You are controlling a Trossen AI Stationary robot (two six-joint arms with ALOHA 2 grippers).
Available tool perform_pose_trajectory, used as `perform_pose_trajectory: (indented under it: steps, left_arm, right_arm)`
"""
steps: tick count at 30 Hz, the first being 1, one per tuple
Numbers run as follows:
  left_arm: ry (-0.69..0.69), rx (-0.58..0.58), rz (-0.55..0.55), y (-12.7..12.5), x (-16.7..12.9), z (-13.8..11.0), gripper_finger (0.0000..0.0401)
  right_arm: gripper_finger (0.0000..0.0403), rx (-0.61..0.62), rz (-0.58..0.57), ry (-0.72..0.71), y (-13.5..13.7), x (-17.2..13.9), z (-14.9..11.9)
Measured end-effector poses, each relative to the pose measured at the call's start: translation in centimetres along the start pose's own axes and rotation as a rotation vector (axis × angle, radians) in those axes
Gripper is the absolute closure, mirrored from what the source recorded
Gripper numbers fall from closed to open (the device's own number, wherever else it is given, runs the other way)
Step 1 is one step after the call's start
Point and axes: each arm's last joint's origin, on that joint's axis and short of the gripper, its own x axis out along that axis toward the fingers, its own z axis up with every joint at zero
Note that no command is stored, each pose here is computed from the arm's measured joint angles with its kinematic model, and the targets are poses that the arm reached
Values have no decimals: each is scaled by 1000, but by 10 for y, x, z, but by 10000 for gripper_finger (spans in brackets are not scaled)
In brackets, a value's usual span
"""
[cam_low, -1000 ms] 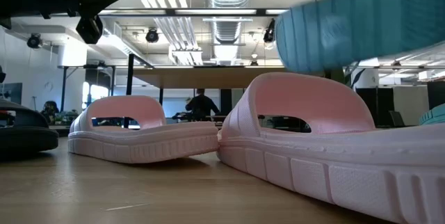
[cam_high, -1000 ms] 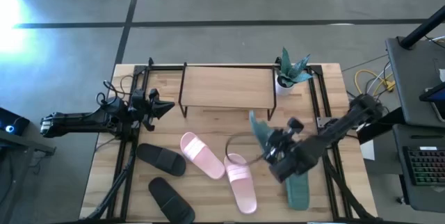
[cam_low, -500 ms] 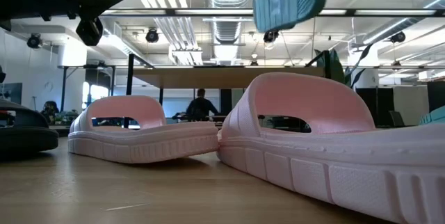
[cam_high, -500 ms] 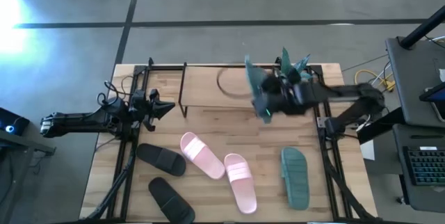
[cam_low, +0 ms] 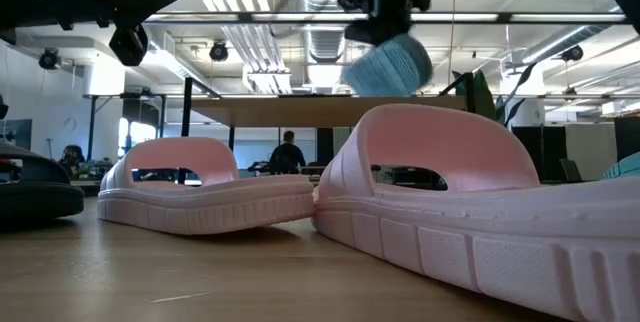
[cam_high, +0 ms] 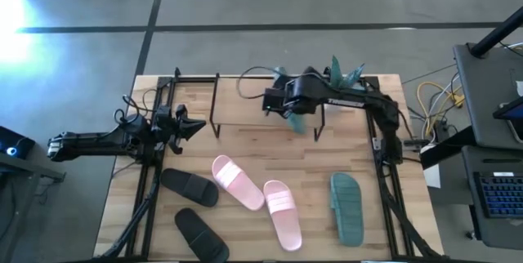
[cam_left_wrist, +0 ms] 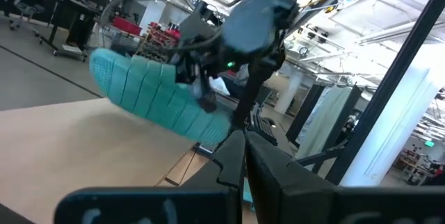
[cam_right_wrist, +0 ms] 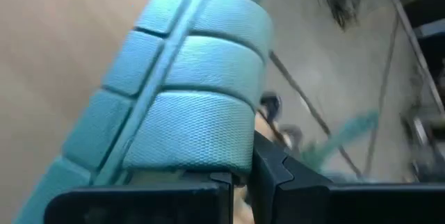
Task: Pick and place slides into the shelf
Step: Put the left green slide on the shelf
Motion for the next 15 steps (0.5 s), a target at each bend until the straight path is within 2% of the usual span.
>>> perform_pose_trajectory:
  steps: [5,8,11,15]
  left_arm:
    - [0,3,0,0,0,0,401]
    - [1,5,1,0,0,0,401]
    - [0,5,2,0,0,0,401]
    - [0,5,2,0,0,0,401]
  right_arm:
    - [389,-31,-28,9,14,7,12]
    - [374,-41,-30,9,12,9,15]
    - [356,-50,-95,-20,10,9,14]
    - [354,-33,-123,-55,1,1,13]
